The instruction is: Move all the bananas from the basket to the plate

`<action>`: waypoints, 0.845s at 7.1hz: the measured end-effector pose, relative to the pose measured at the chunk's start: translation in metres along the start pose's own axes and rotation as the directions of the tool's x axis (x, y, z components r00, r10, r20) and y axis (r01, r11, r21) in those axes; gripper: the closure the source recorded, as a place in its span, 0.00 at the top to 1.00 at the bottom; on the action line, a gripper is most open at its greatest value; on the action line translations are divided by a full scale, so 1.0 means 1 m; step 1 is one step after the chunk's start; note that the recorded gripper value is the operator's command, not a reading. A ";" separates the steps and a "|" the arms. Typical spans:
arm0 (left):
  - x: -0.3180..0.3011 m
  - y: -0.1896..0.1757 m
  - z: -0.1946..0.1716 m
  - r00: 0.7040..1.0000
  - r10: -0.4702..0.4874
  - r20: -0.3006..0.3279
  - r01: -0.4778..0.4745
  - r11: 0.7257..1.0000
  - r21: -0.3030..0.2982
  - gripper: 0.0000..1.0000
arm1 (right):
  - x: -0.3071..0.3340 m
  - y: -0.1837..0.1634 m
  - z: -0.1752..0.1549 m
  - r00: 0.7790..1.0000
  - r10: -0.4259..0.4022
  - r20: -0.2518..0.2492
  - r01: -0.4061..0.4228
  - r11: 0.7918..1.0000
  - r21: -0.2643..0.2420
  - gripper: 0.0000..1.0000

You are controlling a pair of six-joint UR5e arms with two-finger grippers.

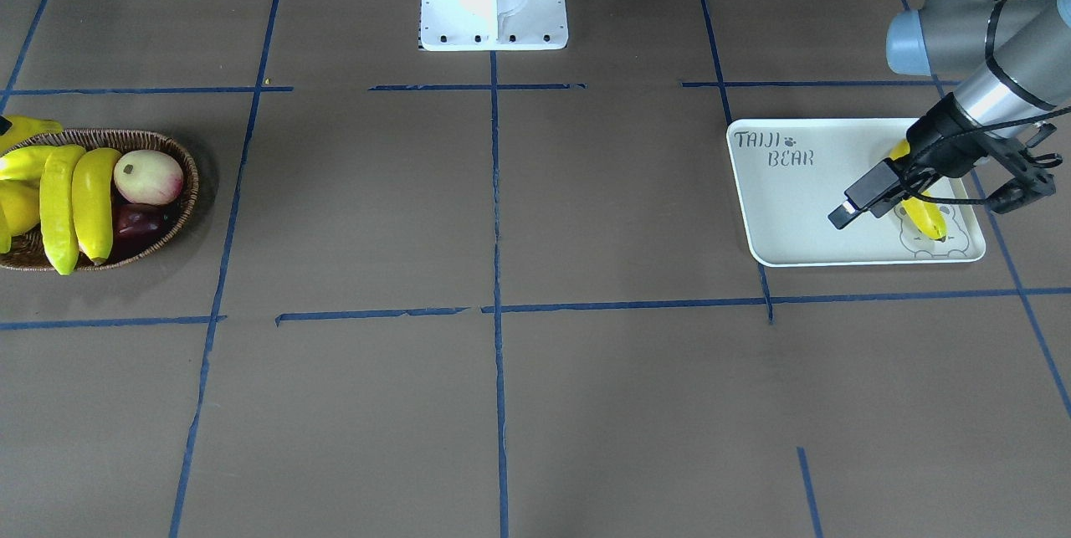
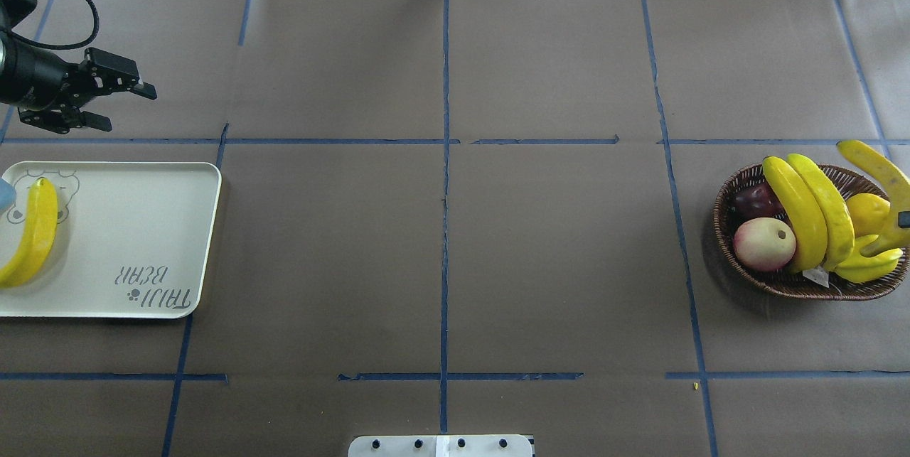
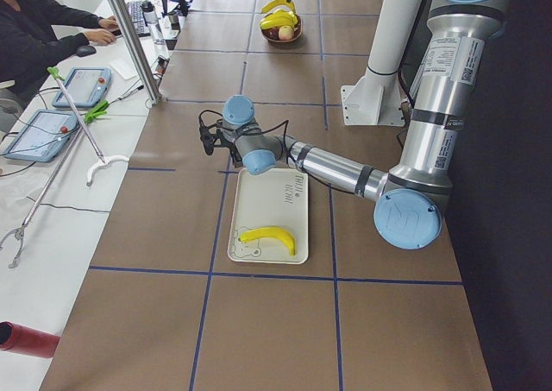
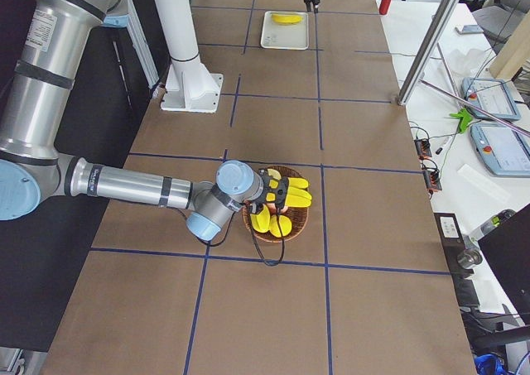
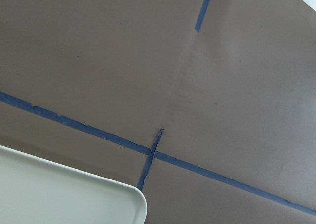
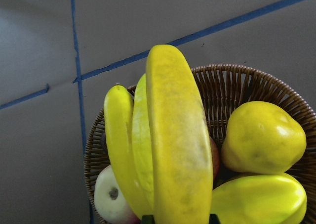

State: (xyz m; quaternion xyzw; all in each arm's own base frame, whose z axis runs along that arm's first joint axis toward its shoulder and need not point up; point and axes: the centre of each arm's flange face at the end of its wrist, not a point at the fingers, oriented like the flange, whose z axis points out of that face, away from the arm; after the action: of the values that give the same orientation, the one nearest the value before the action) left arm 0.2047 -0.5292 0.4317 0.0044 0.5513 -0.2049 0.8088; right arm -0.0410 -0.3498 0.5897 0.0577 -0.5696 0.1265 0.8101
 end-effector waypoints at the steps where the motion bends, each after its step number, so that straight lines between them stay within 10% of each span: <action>1: 0.000 0.000 0.000 1.000 0.000 0.000 0.000 1.000 0.000 1.00 | -0.015 -0.003 -0.024 0.999 -0.014 0.049 0.013 1.000 0.012 0.00; 3: 0.007 0.000 0.001 1.000 0.008 -0.006 -0.008 1.000 -0.001 1.00 | -0.066 -0.020 -0.030 0.991 -0.087 0.106 0.087 0.996 0.009 0.00; 6: 0.065 0.012 0.016 0.998 0.003 -0.057 -0.005 1.000 -0.029 1.00 | -0.245 -0.071 0.094 0.979 -0.199 0.054 0.198 0.980 0.019 0.00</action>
State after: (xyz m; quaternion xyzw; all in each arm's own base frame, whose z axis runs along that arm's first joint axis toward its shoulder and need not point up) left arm 0.2434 -0.5437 0.3773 -0.0006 0.5771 -0.1950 0.7930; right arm -0.1854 -0.4748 0.3963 0.1231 -0.5823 0.0474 0.8022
